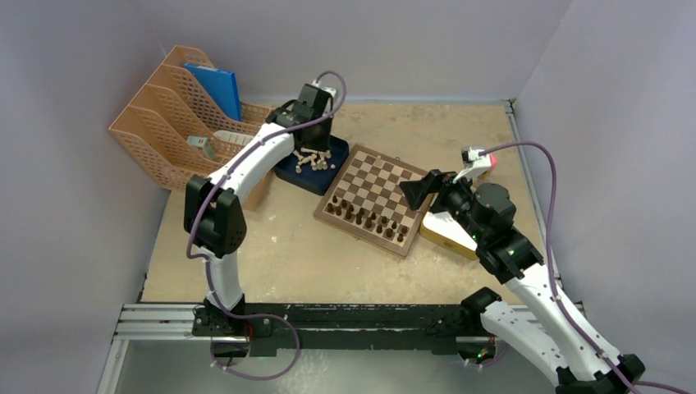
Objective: Set up the chess pieces on the board
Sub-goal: Place the chess piece on the chessboard.
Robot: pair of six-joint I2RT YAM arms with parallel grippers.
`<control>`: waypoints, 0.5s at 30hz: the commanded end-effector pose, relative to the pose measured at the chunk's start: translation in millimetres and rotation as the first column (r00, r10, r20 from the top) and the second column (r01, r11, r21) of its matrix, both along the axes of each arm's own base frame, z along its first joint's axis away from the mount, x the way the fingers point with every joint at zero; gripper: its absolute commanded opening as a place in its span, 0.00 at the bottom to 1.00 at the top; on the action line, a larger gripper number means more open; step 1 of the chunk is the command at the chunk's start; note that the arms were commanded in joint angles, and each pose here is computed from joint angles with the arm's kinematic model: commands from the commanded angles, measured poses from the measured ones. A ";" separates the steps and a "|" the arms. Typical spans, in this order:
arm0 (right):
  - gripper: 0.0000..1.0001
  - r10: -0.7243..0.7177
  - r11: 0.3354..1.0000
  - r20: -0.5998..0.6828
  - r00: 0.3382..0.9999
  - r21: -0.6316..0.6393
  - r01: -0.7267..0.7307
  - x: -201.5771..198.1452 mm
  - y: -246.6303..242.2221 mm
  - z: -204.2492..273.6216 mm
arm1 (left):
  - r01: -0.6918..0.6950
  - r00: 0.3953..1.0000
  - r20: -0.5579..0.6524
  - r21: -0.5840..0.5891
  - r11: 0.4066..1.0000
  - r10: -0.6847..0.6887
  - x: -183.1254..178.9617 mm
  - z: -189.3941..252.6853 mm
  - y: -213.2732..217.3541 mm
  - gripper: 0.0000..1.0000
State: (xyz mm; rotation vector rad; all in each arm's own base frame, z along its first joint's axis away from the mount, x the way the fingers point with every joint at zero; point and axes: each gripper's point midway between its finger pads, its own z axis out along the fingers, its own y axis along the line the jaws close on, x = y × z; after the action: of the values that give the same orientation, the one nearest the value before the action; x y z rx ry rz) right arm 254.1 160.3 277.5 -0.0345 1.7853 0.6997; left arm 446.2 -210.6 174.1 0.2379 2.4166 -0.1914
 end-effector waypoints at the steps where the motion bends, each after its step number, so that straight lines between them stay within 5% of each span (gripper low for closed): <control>1: 0.94 -0.011 0.999 0.058 0.998 0.034 0.009 -4.0 -3.4 24.3 | 0.110 0.990 0.095 -0.047 0.993 -0.105 -8.2 39.0 -52.2 0.10; 15: 0.94 -0.024 0.999 0.080 0.997 0.025 0.022 -11.1 -11.3 31.8 | 0.292 0.954 0.068 -0.025 0.956 -0.290 -41.7 2.1 -172.2 0.11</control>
State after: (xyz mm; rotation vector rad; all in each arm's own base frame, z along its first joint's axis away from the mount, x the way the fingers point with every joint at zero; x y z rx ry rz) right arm 245.8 150.8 281.9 -0.0160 1.7731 0.6818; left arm 405.1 -360.3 174.0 0.5662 2.3325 -0.3417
